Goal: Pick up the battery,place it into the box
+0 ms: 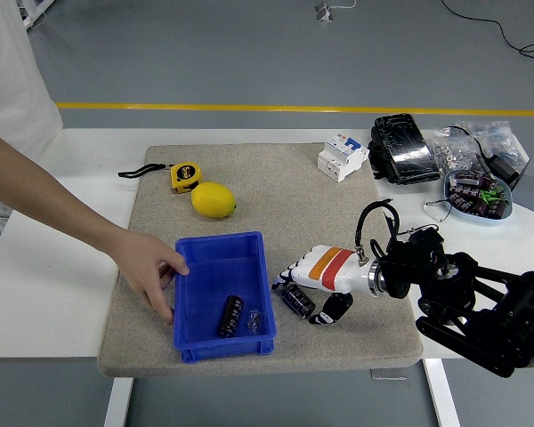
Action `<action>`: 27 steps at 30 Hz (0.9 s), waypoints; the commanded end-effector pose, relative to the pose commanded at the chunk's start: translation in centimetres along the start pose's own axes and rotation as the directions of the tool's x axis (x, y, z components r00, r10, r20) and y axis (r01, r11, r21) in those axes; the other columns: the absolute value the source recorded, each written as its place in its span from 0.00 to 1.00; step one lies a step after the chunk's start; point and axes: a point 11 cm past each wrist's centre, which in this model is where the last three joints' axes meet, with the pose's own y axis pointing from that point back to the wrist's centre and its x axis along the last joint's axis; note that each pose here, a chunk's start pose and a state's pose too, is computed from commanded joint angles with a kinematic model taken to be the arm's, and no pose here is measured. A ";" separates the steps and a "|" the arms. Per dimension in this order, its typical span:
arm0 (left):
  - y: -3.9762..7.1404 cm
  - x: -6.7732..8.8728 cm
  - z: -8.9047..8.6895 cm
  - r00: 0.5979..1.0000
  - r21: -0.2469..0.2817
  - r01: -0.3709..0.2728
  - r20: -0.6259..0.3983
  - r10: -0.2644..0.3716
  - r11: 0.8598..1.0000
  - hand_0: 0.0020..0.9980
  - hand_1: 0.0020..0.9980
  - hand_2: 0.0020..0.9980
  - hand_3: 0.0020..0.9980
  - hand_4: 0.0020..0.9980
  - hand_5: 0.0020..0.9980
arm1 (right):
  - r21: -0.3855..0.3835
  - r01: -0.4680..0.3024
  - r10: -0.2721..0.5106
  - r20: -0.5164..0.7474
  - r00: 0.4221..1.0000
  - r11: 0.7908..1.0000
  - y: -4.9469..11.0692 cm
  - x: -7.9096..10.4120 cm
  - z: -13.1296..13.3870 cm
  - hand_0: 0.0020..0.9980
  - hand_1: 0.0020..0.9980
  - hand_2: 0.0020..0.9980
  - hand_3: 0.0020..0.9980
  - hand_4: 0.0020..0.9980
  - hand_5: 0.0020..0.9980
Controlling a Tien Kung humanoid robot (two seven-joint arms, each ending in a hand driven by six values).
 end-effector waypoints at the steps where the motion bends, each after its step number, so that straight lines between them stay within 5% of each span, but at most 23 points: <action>1: 0.0 0.0 0.0 1.000 0.000 0.000 0.000 0.000 1.000 0.54 0.49 0.56 0.60 0.68 0.56 | 0.000 0.000 0.000 0.000 1.000 1.000 0.0 0.0 0.0 0.54 0.54 0.67 0.76 0.79 0.13; 2: 0.0 0.0 0.0 1.000 0.000 0.000 0.001 0.000 1.000 0.54 0.49 0.56 0.59 0.68 0.56 | 0.001 -0.001 0.001 0.000 1.000 1.000 0.0 0.0 0.0 0.50 0.49 0.56 0.61 0.65 0.05; 7: 0.0 0.0 0.1 1.000 -0.001 0.001 0.001 -0.001 1.000 0.54 0.49 0.56 0.59 0.68 0.56 | 0.005 -0.006 0.006 0.001 1.000 1.000 0.0 0.1 -0.1 0.50 0.49 0.56 0.61 0.65 0.05; 8: 0.0 0.0 0.1 1.000 -0.001 0.001 0.002 -0.001 1.000 0.54 0.49 0.56 0.60 0.68 0.56 | 0.004 -0.005 0.004 0.001 1.000 1.000 0.0 0.0 -0.1 0.47 0.45 0.51 0.52 0.61 0.01; 27: 0.0 0.1 0.0 1.000 0.001 0.001 0.006 -0.001 1.000 0.54 0.49 0.56 0.60 0.68 0.56 | -0.016 -0.037 0.037 0.006 0.999 0.999 0.5 1.4 0.6 0.44 0.43 0.48 0.49 0.61 0.01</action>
